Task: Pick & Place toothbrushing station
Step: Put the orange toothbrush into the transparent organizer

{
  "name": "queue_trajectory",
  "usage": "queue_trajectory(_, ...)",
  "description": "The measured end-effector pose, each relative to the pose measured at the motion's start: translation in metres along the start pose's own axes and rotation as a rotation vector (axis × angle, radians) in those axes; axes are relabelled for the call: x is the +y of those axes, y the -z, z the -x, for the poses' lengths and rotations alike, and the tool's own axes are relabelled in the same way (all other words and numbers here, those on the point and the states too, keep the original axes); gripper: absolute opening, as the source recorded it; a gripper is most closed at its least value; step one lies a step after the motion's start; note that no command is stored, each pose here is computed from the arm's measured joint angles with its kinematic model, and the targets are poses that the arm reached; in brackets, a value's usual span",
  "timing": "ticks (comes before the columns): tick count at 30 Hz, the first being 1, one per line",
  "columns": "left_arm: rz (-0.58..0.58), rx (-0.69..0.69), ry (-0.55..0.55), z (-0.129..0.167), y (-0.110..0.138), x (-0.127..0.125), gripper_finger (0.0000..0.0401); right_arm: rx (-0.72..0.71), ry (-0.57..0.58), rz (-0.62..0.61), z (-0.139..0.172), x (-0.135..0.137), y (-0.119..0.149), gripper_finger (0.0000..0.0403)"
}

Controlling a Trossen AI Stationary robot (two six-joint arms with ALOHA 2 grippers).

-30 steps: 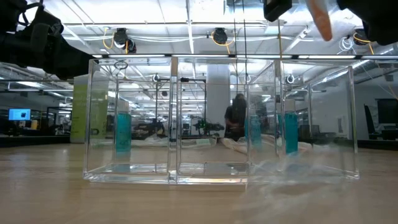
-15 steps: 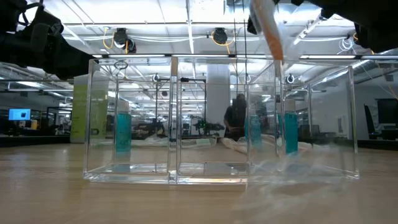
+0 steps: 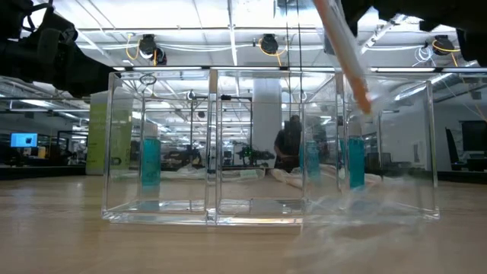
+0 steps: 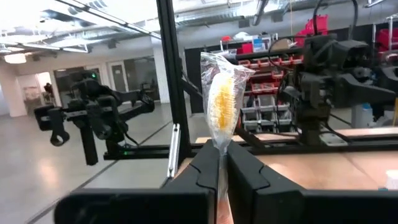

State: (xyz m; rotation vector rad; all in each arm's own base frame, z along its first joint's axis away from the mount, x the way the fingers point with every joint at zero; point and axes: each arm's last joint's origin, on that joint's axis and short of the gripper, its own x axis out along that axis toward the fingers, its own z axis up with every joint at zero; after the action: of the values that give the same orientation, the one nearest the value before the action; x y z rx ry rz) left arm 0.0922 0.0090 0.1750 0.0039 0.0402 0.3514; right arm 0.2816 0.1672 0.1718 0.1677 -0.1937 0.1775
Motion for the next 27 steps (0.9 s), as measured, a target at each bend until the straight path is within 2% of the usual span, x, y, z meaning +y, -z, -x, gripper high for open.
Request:
queue_trajectory(8,0.0,0.0,0.0,0.0,0.0,0.0,0.0269,0.019,0.113,0.002,0.017,0.002,0.007,0.0004)
queue_trajectory(11,0.0,0.0,0.0,0.0,0.0,0.0,0.0269,0.013,0.116,-0.004,0.017,0.002,0.007,0.0004)
queue_trajectory(15,0.0,0.0,0.0,0.0,0.0,0.0,0.0269,0.001,0.128,-0.062,0.017,0.002,0.006,0.0004)
queue_trajectory(20,0.0,0.0,0.0,0.0,0.0,0.0,0.0269,-0.022,0.235,-0.184,0.019,0.001,0.006,0.0004)
queue_trajectory(27,0.0,0.0,0.0,0.0,0.0,0.0,0.0269,-0.024,0.322,-0.19,0.023,0.007,0.007,0.0004)
